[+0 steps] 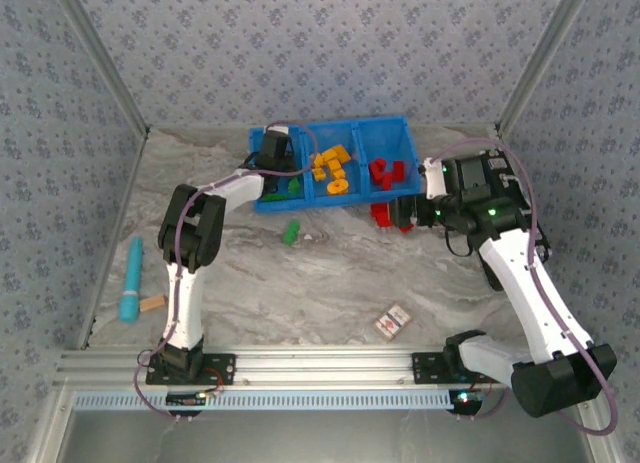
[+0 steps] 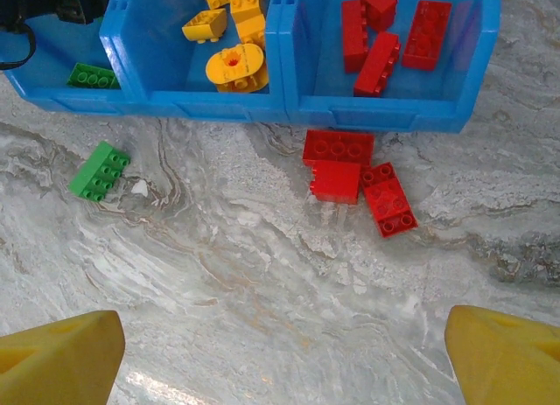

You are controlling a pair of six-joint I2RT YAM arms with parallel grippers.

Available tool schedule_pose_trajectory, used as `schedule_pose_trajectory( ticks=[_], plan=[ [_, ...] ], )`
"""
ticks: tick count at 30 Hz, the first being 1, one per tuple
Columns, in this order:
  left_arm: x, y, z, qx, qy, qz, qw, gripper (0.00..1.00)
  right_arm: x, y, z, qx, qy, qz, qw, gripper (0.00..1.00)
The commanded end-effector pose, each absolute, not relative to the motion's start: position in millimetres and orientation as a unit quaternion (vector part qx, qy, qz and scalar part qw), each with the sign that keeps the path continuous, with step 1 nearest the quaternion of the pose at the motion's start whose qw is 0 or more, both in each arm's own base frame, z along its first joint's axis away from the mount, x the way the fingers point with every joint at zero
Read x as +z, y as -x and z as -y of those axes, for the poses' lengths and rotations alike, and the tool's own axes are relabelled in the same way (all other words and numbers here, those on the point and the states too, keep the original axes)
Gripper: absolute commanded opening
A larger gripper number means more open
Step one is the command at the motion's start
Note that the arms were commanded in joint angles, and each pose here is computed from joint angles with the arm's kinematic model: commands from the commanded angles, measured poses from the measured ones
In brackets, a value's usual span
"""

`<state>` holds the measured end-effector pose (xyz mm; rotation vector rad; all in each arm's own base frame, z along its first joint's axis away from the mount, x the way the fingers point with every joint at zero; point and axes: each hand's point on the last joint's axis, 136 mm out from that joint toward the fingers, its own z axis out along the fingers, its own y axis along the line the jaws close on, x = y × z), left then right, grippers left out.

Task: Sort the legos into containers by color
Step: Place the lego in the container, then pick up the lego from the center of the table.

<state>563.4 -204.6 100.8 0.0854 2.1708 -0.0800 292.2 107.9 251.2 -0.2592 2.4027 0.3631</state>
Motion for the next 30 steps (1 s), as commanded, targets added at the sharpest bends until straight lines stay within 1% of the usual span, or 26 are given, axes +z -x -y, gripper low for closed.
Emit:
schedule_pose_trajectory(
  ticks=[1,8,12,17,23,29,30],
  plan=[
    [90.6,-561.2,206.7,-0.038,-0.028,-0.890,0.453,0.37,259.6,-290.8,-114.3,0.148,0.120,-0.920,0.343,0.98],
    [93.7,-555.3,208.7,-0.048,-0.029,-0.891,0.451,0.38,258.9,-293.4,-114.5,0.144,0.123,-0.920,0.342,0.99],
    [114.1,-548.8,206.5,-0.050,-0.033,-0.887,0.457,0.38,258.3,-294.9,-116.3,0.147,0.126,-0.918,0.345,0.99],
    [149.7,-527.6,203.6,-0.067,-0.037,-0.880,0.468,0.38,257.1,-299.5,-120.8,0.155,0.131,-0.915,0.349,0.99],
    [176.4,-484.4,202.5,-0.062,-0.070,-0.880,0.465,0.38,256.7,-306.0,-127.4,0.165,0.138,-0.910,0.355,0.99],
    [168.3,-415.3,190.6,-0.064,-0.081,-0.898,0.428,0.38,260.9,-315.6,-134.8,0.179,0.136,-0.899,0.375,0.99],
    [166.3,-403.0,190.2,-0.067,-0.087,-0.899,0.423,0.38,247.9,-314.3,-135.2,0.180,0.136,-0.904,0.363,0.99]
  ],
)
